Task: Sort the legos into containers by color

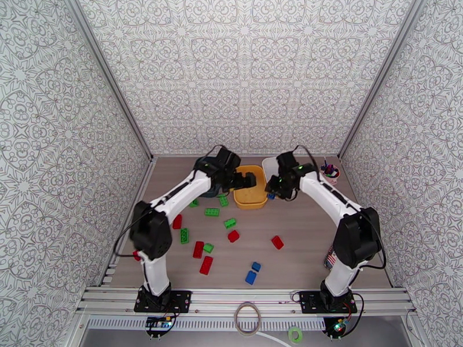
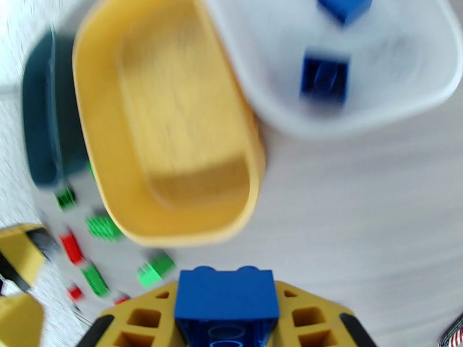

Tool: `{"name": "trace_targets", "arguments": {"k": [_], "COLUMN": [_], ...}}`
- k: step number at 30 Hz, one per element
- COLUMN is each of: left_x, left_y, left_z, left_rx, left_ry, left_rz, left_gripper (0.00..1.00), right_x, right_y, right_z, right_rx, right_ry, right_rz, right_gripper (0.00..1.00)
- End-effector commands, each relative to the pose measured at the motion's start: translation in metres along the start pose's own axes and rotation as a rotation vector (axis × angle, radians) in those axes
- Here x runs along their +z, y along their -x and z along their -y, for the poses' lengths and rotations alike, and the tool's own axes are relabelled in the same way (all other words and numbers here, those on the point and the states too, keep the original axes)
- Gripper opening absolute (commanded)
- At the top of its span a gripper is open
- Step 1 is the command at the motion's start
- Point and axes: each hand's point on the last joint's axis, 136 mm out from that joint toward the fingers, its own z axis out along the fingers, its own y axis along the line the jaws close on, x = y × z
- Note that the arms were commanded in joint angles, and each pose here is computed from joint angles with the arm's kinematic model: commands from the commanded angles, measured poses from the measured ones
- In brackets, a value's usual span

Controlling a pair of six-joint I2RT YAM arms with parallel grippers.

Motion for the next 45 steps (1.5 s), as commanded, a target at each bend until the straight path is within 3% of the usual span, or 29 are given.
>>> {"name": "trace_targets", "arguments": {"k": [1,4,11,21,27,34,39,45], "left_x": [0.014,0.022,0.042,0.031,0.008,-0.023,-0.033,-0.036], "left_y": [0.003,0.016,0.017,-0.006,-0.024,-0.070,-0.119,-0.175], "left_z": [0.021,0.043,0.049,0.029,0.014,0.009,0.003,-0.001], "left_rx": [0.076,0.125,0.170,0.245,0.280,0.339,0.383,0.400], "left_ry": [-0.021,-0.050,-0.039,0.064,0.137,0.162,0.159,0.139], "left_rz": [-0.054,-0.043,-0.068,-0.099,-0.087,-0.124,-0.193,-0.271], "left_gripper": [0.99,0.99,0.99,0.98,0.97,0.96,0.96,0.94], "right_x": [0.007,0.013,0.030,0.040,0.028,-0.011,-0.037,-0.057], "right_y": [0.030,0.056,0.105,0.140,0.138,0.105,0.043,-0.049], "right_z": [0.006,0.014,0.029,0.019,0.016,0.011,0.019,0.066], "right_rx": [0.101,0.161,0.257,0.256,0.233,0.156,0.103,0.154], "right_ry": [0.034,0.038,0.046,0.070,0.075,0.035,-0.025,-0.089], "right_rz": [0.003,0.019,0.031,0.027,0.039,0.069,0.059,0.032], "right_gripper": [0.23,0.23,0.24,0.48,0.55,0.55,0.56,0.63]}}
